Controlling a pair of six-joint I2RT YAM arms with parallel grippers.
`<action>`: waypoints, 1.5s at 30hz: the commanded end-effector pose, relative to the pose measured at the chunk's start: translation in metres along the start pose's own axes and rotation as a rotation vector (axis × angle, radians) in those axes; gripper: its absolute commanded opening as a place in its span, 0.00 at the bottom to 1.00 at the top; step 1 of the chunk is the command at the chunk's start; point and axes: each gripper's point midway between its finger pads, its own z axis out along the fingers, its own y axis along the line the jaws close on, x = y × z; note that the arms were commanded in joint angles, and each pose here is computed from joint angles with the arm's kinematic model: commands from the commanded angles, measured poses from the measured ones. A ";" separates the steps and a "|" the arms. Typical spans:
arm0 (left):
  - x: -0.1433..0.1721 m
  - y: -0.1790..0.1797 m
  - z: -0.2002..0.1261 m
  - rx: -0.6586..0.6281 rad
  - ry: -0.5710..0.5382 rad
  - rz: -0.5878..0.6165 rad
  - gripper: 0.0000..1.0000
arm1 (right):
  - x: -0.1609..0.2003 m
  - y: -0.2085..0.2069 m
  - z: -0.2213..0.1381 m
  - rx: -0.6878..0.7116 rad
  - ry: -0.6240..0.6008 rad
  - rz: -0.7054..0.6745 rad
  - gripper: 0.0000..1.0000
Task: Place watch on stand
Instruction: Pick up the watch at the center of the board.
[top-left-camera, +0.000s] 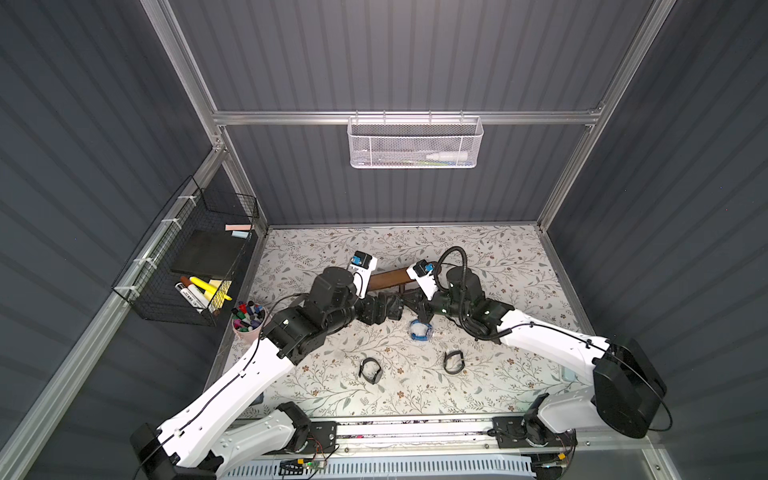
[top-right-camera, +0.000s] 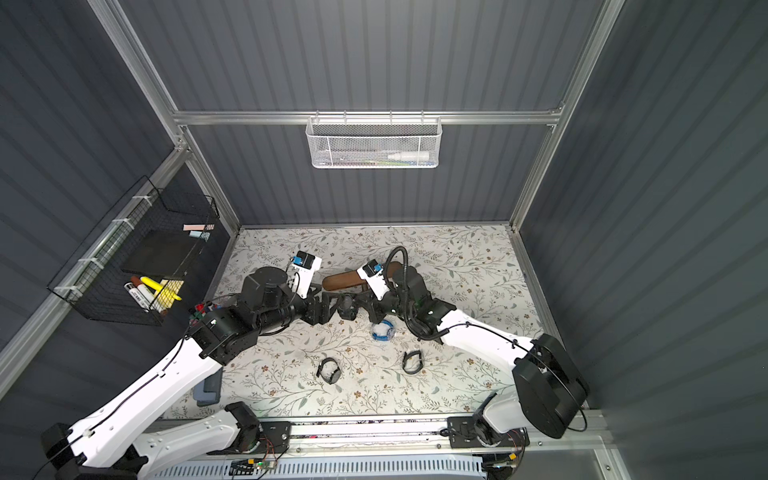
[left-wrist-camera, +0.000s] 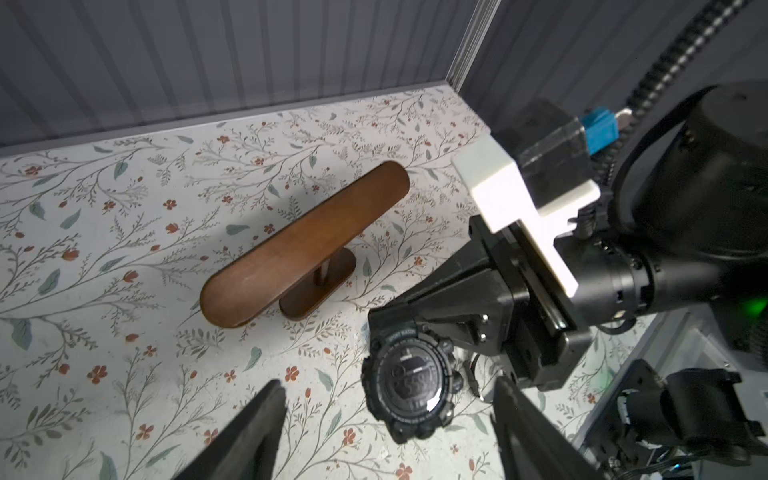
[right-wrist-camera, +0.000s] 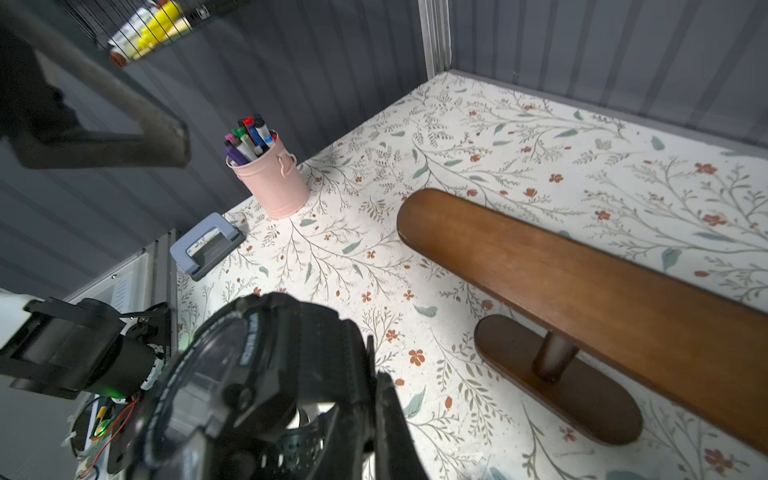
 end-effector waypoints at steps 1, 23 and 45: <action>0.011 0.009 0.003 -0.081 0.032 0.022 0.76 | 0.001 -0.002 0.004 0.019 0.006 0.000 0.00; 0.051 -0.011 0.039 0.019 0.177 -0.057 0.78 | 0.002 0.002 0.010 0.003 0.009 -0.002 0.00; 0.051 -0.002 0.052 -0.041 0.180 -0.055 0.69 | 0.000 0.002 0.008 0.004 -0.001 -0.011 0.00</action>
